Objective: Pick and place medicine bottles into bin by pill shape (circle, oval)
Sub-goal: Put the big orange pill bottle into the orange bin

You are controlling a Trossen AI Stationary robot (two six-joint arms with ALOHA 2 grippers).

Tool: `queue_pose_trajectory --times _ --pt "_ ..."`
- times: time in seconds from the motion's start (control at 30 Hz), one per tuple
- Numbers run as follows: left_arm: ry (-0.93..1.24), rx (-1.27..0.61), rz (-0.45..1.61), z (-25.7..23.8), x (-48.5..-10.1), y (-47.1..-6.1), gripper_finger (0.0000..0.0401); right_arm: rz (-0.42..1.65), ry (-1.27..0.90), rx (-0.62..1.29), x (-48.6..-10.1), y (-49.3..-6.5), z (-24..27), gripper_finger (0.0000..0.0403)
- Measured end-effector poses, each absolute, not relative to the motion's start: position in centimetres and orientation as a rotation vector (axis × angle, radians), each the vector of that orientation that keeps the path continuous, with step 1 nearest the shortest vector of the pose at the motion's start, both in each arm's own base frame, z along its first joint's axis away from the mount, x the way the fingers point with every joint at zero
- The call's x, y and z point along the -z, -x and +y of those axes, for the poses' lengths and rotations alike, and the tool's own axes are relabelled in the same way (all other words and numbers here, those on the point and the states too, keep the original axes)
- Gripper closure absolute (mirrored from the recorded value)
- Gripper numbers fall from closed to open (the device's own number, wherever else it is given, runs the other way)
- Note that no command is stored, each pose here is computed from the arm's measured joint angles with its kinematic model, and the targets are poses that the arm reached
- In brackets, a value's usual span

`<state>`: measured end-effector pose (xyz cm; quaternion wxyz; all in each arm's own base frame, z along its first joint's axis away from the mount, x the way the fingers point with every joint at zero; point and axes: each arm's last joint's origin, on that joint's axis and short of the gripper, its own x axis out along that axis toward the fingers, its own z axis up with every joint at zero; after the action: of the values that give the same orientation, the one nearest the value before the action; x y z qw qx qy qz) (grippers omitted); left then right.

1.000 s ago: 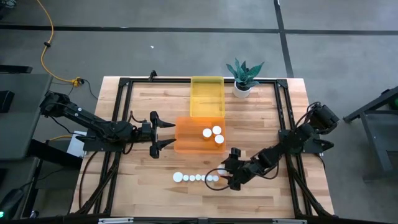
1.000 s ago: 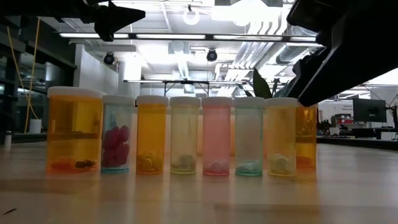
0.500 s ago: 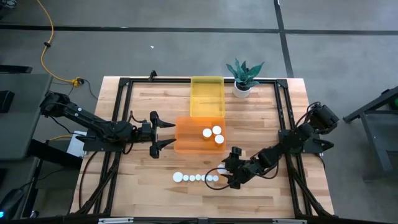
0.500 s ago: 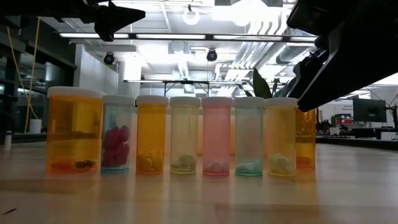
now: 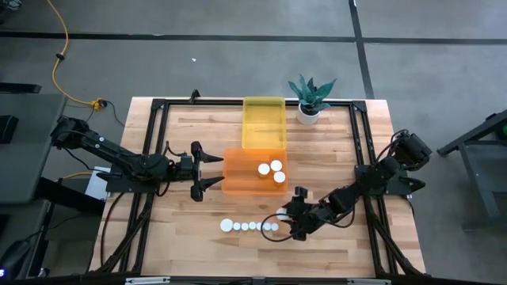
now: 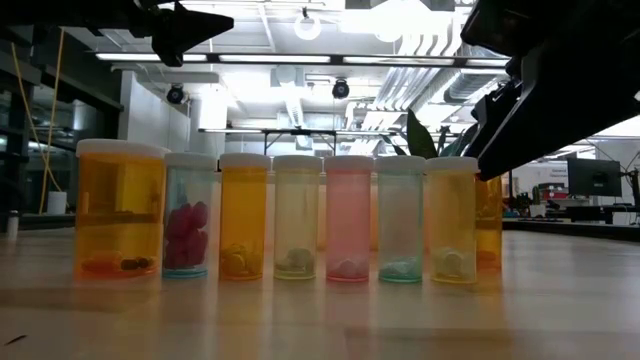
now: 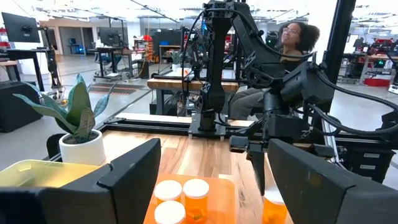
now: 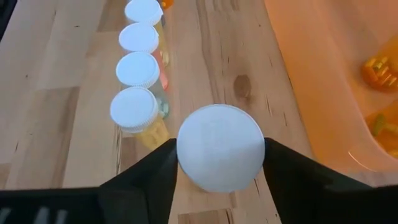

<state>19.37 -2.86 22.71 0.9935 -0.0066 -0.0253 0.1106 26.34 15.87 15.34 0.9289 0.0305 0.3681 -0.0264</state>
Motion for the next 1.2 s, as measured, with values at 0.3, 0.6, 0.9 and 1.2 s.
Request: queue_pose_trajectory --times 0.3,0.6,0.9,1.2 --pt "0.013 -0.222 -0.051 -2.9 -22.7 -19.4 0.0114 0.508 0.049 -0.067 -18.9 -27.1 16.2 0.0220" --pt "0.013 -0.222 -0.051 -2.9 -22.7 -19.4 0.0114 0.442 0.150 0.083 -20.6 -28.9 11.7 0.0219" --pt "0.013 -0.221 -0.051 -2.9 -22.7 -19.4 0.0114 0.569 0.056 0.153 -18.2 -30.8 7.2 0.0217" --pt "0.013 -0.222 -0.051 -2.9 -22.7 -19.4 0.0114 0.648 0.025 0.178 -16.4 -31.2 6.4 0.0217"
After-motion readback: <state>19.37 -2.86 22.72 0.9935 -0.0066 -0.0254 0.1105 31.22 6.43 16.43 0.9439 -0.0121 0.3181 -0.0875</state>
